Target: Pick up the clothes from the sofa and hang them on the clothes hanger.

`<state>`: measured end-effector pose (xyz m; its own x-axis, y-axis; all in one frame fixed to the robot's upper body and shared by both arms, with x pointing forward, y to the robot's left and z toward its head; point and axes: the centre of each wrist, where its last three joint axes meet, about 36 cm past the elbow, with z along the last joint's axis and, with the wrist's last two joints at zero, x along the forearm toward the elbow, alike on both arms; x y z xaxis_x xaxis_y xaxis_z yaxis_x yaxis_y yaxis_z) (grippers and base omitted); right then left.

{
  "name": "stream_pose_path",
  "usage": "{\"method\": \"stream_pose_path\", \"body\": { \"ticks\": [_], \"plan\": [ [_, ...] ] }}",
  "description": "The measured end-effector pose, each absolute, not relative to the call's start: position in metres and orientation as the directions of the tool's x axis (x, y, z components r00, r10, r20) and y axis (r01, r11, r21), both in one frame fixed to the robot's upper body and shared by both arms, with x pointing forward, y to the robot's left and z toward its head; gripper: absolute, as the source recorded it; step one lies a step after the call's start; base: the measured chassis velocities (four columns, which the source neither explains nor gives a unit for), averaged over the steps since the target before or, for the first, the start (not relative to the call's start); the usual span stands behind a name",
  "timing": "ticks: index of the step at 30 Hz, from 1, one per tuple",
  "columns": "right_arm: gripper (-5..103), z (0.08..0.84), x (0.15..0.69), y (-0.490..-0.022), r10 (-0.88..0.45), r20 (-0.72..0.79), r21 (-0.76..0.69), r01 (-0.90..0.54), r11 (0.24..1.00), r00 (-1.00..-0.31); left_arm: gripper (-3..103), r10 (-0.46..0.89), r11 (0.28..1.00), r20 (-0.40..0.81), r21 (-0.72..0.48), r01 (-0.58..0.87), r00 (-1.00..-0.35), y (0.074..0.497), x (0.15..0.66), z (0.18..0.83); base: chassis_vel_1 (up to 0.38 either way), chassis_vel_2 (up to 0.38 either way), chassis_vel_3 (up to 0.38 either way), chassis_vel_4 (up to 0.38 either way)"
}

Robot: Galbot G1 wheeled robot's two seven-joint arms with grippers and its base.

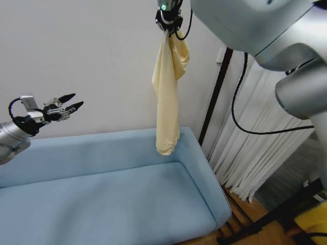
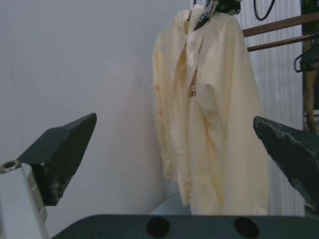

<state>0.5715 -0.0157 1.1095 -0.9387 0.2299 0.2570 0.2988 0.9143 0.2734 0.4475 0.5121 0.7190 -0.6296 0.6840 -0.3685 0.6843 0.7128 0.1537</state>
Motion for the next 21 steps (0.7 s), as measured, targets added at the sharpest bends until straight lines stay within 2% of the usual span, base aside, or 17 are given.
{"method": "stream_pose_path", "body": {
  "ticks": [1,7,8,12,21],
  "plan": [
    [2,1.109,0.571,-0.016,0.23,0.257,0.273,0.299,0.914,-0.939,100,0.684,0.713,-0.368,0.154,0.684,-0.63,0.512,0.448,0.719,0.0,0.0,0.0,0.0],
    [2,1.099,0.6,-0.077,0.356,0.22,0.291,0.409,0.865,-0.908,100,0.496,0.848,-0.441,0.062,0.526,-0.748,0.474,0.439,0.704,0.0,0.0,0.0,0.0],
    [2,1.099,0.6,-0.077,0.356,0.22,0.291,0.409,0.865,-0.908,100,0.496,0.848,-0.441,0.062,0.526,-0.748,0.474,0.439,0.704,0.0,0.0,0.0,0.0],
    [2,1.082,0.629,-0.134,0.456,0.191,0.254,0.493,0.832,-0.869,100,0.404,0.901,-0.444,0.041,0.432,-0.8,0.448,0.433,0.688,0.0,0.0,0.0,0.0],
    [2,1.067,0.66,-0.2,0.575,0.192,0.254,0.606,0.754,-0.796,100,0.387,0.91,-0.43,0.036,0.413,-0.816,0.427,0.43,0.664,0.0,0.0,0.0,0.0]
  ]
}}
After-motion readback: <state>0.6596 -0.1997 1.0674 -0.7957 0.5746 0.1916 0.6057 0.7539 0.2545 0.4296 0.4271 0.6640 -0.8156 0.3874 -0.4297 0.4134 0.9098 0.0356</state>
